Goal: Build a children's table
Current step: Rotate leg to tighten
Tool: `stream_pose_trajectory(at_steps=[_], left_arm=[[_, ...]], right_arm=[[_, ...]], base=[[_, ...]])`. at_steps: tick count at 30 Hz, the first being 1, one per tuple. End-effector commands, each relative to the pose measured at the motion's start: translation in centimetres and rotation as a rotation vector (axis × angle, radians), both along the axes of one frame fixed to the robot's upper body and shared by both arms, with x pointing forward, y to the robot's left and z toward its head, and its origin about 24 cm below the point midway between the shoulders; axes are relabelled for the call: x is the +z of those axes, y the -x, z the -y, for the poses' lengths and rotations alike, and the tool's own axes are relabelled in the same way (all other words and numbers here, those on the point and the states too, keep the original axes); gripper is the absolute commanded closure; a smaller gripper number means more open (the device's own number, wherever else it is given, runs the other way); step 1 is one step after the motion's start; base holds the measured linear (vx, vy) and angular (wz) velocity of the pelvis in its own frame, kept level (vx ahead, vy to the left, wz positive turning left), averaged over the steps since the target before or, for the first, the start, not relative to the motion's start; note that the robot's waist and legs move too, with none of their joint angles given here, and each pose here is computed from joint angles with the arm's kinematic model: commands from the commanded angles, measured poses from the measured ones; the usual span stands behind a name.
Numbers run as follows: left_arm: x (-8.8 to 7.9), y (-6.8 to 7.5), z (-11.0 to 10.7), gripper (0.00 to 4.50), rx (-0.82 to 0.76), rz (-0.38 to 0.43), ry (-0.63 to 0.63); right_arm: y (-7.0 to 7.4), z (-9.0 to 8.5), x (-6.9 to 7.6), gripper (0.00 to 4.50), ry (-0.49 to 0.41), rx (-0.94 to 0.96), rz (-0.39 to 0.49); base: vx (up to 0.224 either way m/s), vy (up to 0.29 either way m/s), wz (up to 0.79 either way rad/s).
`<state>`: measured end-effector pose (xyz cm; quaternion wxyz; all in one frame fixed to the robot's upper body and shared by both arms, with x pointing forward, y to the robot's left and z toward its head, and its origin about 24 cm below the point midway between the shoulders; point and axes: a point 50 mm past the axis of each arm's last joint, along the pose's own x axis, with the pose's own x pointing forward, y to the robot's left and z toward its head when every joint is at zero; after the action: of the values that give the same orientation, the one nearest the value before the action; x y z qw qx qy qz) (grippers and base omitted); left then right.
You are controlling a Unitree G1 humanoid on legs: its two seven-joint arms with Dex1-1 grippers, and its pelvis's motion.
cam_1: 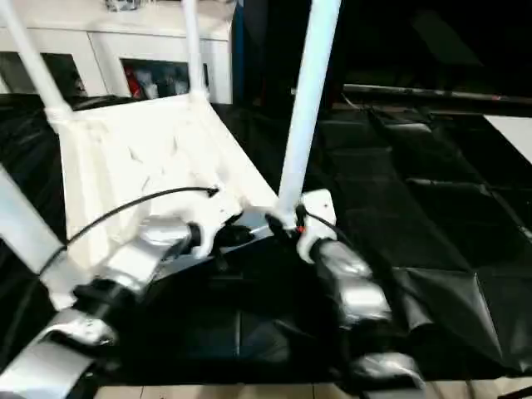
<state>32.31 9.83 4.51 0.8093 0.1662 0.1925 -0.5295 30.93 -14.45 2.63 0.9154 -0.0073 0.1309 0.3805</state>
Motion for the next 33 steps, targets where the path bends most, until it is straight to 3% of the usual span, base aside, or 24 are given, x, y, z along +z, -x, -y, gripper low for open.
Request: stream_pose_trajectory(at_steps=[1,8,19,20,25,33], left_arm=[[-0.9,1.5,0.1,4.50,-0.106,-0.069,0.079],[-0.5,3.0,-2.1,4.50,-0.228,-0.154,0.099],[-0.1,3.1,-3.3,4.50,-0.220,-0.160,0.098],[-0.1,3.1,-3.3,4.50,-0.218,-0.161,0.101],[0.0,3.0,-3.1,4.50,-0.219,-0.163,0.105],[-0.1,3.2,-3.1,4.50,-0.225,-0.178,0.104]], right_arm=[[0.8,-1.8,0.9,0.58,-0.041,0.212,-0.003],[1.5,-0.4,1.3,0.58,0.000,0.348,-0.041],[1.8,-0.2,0.8,0.58,0.065,0.419,-0.068],[1.7,-0.2,0.7,0.85,0.065,0.416,-0.067],[1.7,0.0,0.4,1.27,0.064,0.416,-0.072],[1.8,0.0,-0.2,1.72,0.054,0.408,-0.088]], base=[[0.000,0.000,0.00],[0.000,0.000,0.00],[0.000,0.000,0.00],[0.000,0.000,0.00],[0.000,0.000,0.00],[0.000,0.000,0.00]])
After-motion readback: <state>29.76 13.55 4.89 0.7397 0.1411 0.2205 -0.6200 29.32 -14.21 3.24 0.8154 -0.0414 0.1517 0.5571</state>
